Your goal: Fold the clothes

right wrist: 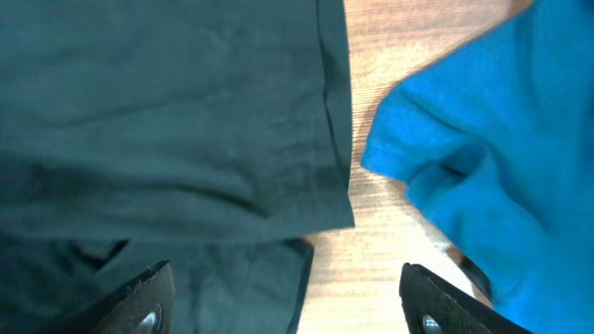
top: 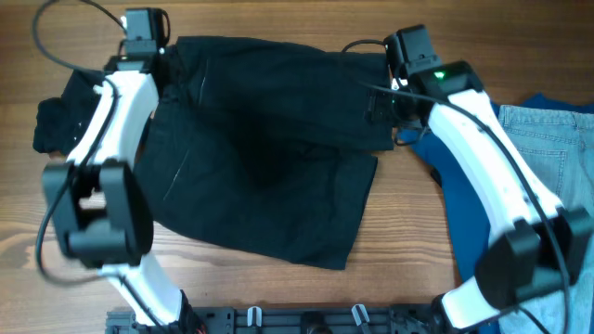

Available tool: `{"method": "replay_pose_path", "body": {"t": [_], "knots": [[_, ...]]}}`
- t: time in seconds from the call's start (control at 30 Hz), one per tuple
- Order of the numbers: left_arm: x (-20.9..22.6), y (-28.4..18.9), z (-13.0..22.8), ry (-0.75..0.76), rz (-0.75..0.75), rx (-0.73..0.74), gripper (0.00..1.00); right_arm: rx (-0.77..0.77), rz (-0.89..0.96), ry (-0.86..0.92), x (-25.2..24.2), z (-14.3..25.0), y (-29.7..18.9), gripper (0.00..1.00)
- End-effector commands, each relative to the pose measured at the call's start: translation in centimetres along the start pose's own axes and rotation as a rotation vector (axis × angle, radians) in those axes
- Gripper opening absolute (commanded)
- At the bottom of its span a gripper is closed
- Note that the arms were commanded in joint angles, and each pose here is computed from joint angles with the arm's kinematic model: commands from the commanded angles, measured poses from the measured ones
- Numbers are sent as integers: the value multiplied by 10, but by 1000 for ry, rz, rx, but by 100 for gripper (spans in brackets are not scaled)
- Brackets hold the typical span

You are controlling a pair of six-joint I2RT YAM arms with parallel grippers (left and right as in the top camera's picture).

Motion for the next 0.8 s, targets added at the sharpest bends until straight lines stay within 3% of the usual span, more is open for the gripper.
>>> {"method": "replay_pose_path", "body": {"t": [0.0, 0.1, 0.13, 0.2, 0.27, 0.47, 0.57, 0.63, 0.7, 0.77], "knots": [[4, -77, -26, -4, 58, -72, 57, 138, 33, 51, -17, 12, 47, 64], [4, -110, -4, 10, 122, 23, 52, 231, 62, 98, -37, 19, 87, 59], [3, -115, 7, 16, 148, 78, 49, 242, 53, 128, -44, 18, 99, 50], [5, -116, 24, 24, 146, 154, 44, 267, -27, 201, -54, 15, 114, 21], [7, -117, 30, 27, 135, 182, 42, 282, -47, 254, -67, 15, 124, 12], [9, -117, 34, 29, 129, 200, 41, 320, 16, 310, -96, 26, 160, 5], [12, -118, 40, 33, 118, 229, 41, 329, 347, 399, -172, 41, 152, 4], [13, -119, 44, 35, 112, 243, 42, 338, 407, 457, -204, 43, 142, 4], [14, -119, 45, 36, 111, 248, 42, 329, 367, 544, -230, 40, 131, 4], [13, -119, 43, 35, 113, 242, 50, 281, 165, 549, -229, 21, 128, 5]]}}
Point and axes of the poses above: each gripper's point midway between its finger pads, its own y axis out along the fingers, its own x axis along the line the jaws close on, z = x × y, the point moved 2 cm from there along -y, back along the fingers, and after that the axes turned 5 degrees about -y, right-handed, at the moved point
